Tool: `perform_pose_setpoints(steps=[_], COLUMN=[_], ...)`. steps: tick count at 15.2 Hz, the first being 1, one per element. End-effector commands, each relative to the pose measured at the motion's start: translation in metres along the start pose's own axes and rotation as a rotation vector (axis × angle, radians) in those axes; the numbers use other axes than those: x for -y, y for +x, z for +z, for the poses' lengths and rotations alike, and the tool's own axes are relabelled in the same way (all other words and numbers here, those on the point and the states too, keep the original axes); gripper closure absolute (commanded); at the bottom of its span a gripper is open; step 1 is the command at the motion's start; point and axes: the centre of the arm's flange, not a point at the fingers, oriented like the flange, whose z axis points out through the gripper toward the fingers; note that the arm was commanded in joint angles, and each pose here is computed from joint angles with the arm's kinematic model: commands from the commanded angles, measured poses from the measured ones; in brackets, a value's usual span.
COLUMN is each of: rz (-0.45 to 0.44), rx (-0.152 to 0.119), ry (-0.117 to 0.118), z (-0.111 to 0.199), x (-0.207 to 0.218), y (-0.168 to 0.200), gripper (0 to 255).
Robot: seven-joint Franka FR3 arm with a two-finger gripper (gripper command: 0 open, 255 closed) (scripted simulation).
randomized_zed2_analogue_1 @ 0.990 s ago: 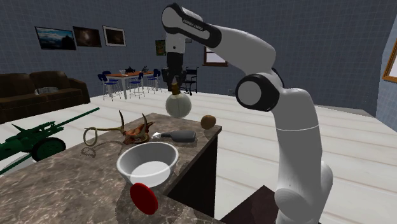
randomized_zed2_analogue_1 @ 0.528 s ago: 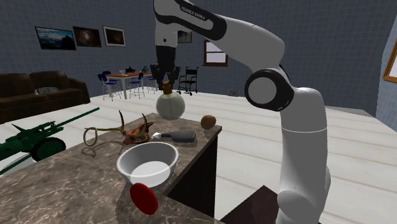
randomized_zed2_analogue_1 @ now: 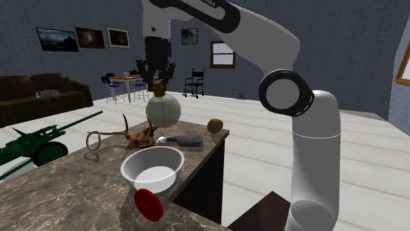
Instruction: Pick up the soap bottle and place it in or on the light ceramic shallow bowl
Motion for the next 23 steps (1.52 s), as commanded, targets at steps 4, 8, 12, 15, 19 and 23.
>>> perform_pose_setpoints(steps=[4,8,12,15,19,23], rz=[0.001,0.001,0.001,0.001,0.001,0.001], rx=[-0.001,-0.001,-0.001,-0.001,-0.001,-0.001], ry=[0.0,0.0,0.0,0.0,0.0,0.0], z=[-0.008,0.013,0.034,0.05,0.071,0.092], x=[0.063,0.06,0.058,0.056,0.054,0.052], y=[-0.029,-0.029,-0.028,-0.028,-0.028,-0.028], gripper=[255,255,255,255,255,255])
